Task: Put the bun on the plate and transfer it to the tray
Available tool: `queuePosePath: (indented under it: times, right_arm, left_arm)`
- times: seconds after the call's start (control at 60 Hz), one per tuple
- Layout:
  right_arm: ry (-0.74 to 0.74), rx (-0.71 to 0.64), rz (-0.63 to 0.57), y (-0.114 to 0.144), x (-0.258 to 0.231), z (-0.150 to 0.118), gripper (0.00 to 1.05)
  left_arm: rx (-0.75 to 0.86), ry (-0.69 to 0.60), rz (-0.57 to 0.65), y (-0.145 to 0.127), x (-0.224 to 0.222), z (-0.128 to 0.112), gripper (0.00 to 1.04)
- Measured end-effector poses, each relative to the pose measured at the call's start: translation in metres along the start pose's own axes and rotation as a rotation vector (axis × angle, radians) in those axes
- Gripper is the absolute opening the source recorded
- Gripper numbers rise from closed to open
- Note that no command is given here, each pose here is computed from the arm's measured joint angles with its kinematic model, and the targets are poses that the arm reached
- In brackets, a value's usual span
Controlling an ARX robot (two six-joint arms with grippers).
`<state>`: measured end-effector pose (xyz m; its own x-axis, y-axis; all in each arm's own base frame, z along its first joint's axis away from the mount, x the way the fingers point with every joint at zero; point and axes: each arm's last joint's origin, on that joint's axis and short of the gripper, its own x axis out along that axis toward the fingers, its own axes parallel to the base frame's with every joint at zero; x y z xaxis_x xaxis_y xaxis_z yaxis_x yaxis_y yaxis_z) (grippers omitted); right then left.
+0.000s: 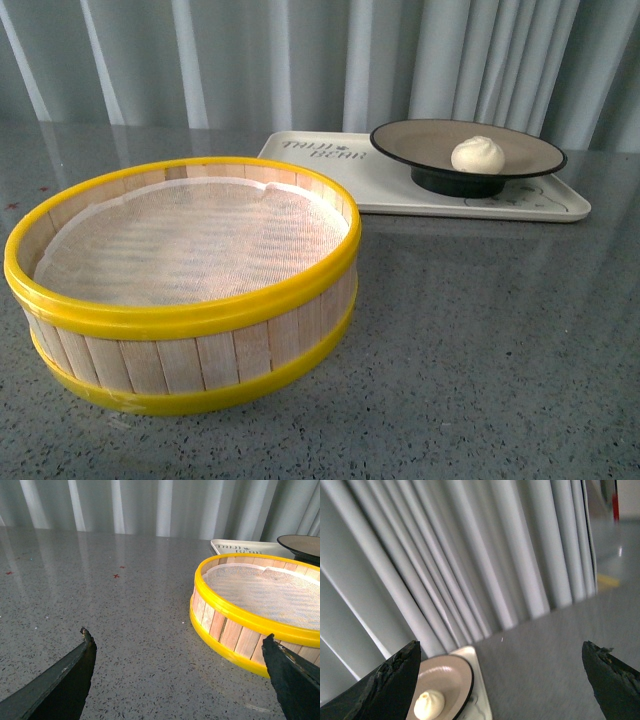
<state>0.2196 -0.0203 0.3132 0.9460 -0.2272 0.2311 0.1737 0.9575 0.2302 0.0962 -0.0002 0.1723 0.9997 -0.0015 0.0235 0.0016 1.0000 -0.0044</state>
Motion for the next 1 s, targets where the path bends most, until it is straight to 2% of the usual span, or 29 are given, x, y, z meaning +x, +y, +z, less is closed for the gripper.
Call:
queuePosePath:
  times: [0.1,0.2,0.25,0.284,0.334,0.434,0.534,0.784,1.001]
  right_arm:
    - [-0.121,-0.255,0.047,0.005,-0.041,0.0,0.96]
    - [-0.12,-0.457,0.049,-0.002,-0.065,-0.018,0.96]
    - [-0.104,-0.501,0.059,-0.005,-0.07,-0.025,0.96]
    - [-0.067,-0.497,0.103,-0.005,-0.072,-0.028,0.93]
    - [0.082,-0.433,0.202,-0.005,-0.079,-0.036,0.83]
    - [0.24,-0.303,0.226,-0.011,-0.092,-0.057,0.65]
    - [0.269,-0.246,0.21,-0.016,-0.102,-0.071,0.44]
    - [0.262,-0.224,0.209,-0.022,-0.116,-0.085,0.01]
    - [0.262,-0.22,0.209,-0.027,-0.127,-0.096,0.02]
  left_arm:
    - [0.0,0.0,0.0,0.0,0.0,0.0,0.98]
    - [0.0,0.0,0.0,0.0,0.0,0.0,0.98]
    - [0.0,0.0,0.0,0.0,0.0,0.0,0.98]
    - [0.0,0.0,0.0,0.0,0.0,0.0,0.98]
    - [0.0,0.0,0.0,0.0,0.0,0.0,0.98]
    - [0.0,0.0,0.0,0.0,0.0,0.0,0.98]
    - [0.0,0.0,0.0,0.0,0.0,0.0,0.98]
    - [0.0,0.0,0.0,0.0,0.0,0.0,0.98]
    - [0.0,0.0,0.0,0.0,0.0,0.0,0.98]
